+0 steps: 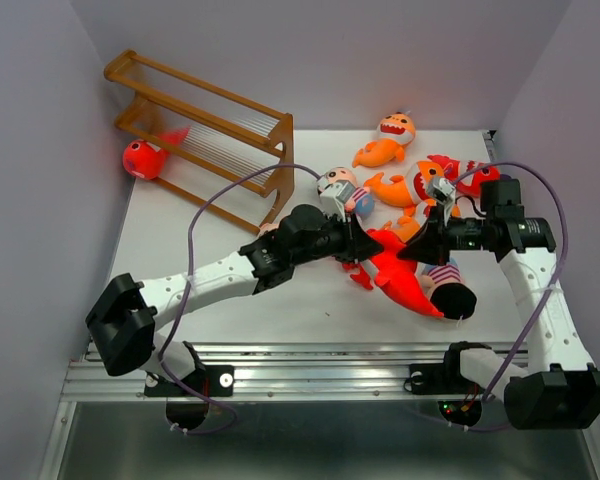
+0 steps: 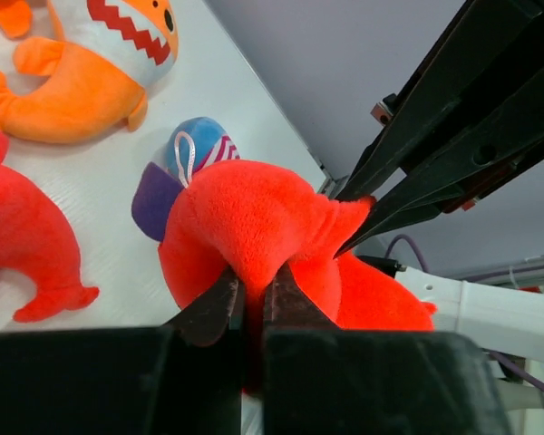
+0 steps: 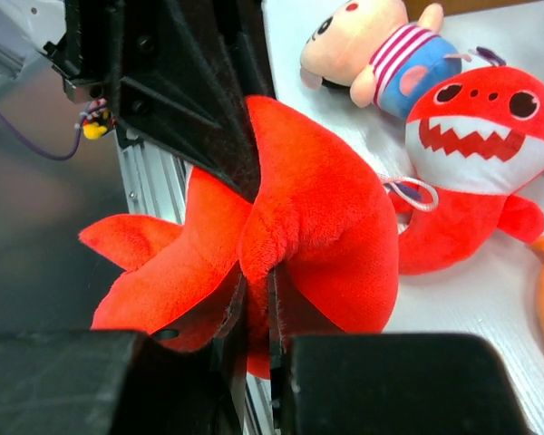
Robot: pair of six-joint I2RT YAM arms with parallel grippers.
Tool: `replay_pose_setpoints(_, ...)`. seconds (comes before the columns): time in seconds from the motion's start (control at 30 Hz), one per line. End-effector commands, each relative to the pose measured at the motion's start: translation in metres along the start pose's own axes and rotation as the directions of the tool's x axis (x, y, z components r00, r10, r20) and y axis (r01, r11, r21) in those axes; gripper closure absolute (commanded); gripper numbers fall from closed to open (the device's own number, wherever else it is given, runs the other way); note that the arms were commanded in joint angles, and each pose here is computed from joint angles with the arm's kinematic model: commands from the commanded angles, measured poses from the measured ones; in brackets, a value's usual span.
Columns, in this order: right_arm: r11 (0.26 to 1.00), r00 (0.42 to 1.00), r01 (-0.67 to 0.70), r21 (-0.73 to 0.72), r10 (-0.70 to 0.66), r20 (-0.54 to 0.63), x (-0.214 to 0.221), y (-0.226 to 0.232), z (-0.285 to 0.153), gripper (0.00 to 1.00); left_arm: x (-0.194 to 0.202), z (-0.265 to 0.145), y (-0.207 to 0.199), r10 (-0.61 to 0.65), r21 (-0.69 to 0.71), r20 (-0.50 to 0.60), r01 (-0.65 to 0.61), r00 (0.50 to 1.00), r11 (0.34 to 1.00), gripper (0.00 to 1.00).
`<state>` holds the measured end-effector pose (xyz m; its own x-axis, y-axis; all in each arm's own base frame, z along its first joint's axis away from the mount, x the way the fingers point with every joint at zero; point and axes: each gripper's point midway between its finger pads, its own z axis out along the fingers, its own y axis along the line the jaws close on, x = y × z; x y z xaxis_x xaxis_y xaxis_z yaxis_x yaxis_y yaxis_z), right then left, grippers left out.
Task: Place and organize the stuffed toys onto the shelf
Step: Pass the stuffed toy from the right arm to the left, then pass the stuffed toy from the left arm to the right
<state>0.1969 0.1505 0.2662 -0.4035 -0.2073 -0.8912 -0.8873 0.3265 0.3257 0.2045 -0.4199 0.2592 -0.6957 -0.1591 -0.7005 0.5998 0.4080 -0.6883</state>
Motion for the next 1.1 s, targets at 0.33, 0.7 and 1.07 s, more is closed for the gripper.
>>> replay_pose_setpoints(0.33, 0.962, 0.959, 0.272, 0.022, -0.269, -0.089, -0.026, 0.003, -0.009, 0.07, 0.002, -0.06, -0.001, -0.288, 0.135, 0.044, 0.28, 0.957, 0.95, 1.0)
replay_pose_setpoints(0.7, 0.792, 0.81, 0.575, -0.205, -0.586, 0.013, 0.005, 0.045, 0.003, 0.0, 0.01, -0.098, 0.045, -0.61, -0.065, 0.134, 0.621, 0.781, 0.781, 1.0)
replay_pose_setpoints(1.07, 0.728, 0.79, 0.604, -0.324, -0.602, 0.118, 0.002, 0.061, 0.029, 0.0, 0.01, -0.086, 0.036, -0.682, -0.042, 0.029, 0.683, 0.73, 0.729, 1.0)
